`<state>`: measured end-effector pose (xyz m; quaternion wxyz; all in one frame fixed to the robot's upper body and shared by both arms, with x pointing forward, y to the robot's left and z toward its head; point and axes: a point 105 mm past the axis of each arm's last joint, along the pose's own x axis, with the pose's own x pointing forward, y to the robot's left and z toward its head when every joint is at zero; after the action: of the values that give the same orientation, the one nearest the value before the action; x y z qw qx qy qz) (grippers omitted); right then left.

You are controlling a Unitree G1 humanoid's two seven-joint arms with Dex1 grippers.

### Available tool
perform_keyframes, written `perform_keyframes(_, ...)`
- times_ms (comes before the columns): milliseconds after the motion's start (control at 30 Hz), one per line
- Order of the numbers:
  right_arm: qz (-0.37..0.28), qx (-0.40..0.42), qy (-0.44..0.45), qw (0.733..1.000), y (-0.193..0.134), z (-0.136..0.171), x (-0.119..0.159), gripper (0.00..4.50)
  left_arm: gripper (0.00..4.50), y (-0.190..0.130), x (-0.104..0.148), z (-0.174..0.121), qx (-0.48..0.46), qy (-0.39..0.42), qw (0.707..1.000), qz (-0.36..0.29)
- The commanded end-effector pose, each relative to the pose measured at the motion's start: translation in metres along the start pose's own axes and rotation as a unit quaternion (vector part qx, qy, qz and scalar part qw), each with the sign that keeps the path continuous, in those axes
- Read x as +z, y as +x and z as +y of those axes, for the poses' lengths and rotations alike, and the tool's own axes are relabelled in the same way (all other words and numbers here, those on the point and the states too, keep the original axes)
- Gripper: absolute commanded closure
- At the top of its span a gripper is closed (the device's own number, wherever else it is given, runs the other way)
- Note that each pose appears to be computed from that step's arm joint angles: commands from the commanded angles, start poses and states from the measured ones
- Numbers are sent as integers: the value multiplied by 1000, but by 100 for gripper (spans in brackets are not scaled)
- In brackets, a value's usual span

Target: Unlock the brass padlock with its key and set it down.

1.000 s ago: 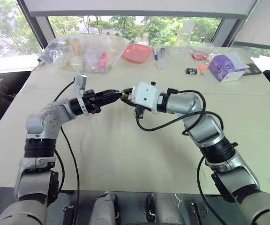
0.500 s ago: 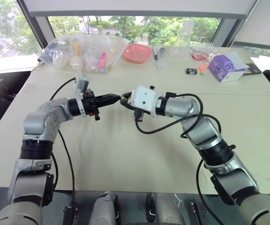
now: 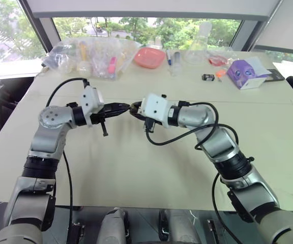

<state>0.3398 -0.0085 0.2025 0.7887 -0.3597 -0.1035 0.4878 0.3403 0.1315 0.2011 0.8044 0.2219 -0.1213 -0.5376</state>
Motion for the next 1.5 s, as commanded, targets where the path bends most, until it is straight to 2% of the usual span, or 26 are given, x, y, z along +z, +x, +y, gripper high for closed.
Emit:
perform_keyframes(33, -35, -49, -36, 998, -10, -27, 25, 382, 445, -11, -26, -1, -14, -67, 995, 74)
perform_keyframes(67, -36, -50, -40, 997, -10, -28, 25, 382, 445, -12, -30, 1, -2, -124, 989, 77)
perform_keyframes(100, -35, -54, -50, 997, -10, -29, 26, 382, 445, -14, -25, 8, 13, -208, 976, 54)
perform_keyframes(167, -34, -59, -72, 995, -10, -30, 26, 382, 389, -15, -5, 16, 10, -298, 954, -7)
perform_keyframes(233, -35, -66, -89, 993, -10, -32, 27, 382, 309, -17, 10, 20, -5, -331, 943, -33)
perform_keyframes(333, -39, -74, -104, 991, -10, -34, 29, 382, 164, -16, 15, 25, 0, -349, 936, -33)
perform_keyframes(900, -46, -74, -140, 986, -6, -29, 33, 382, 164, 23, 25, 35, -25, -337, 939, -58)
perform_keyframes(1000, -45, -75, -141, 986, -6, -28, 33, 382, 249, 26, 23, 33, -34, -339, 939, -53)
perform_keyframes(1133, -45, -75, -143, 986, -6, -27, 34, 382, 448, 29, 22, 32, -40, -340, 938, -53)
perform_keyframes(1367, -42, -70, -141, 987, -6, -25, 32, 382, 448, 28, 17, 34, -24, -338, 939, -49)
perform_keyframes(1500, -29, -79, -131, 988, -11, -31, 26, 193, 450, 21, 16, 37, -7, -352, 934, -65)
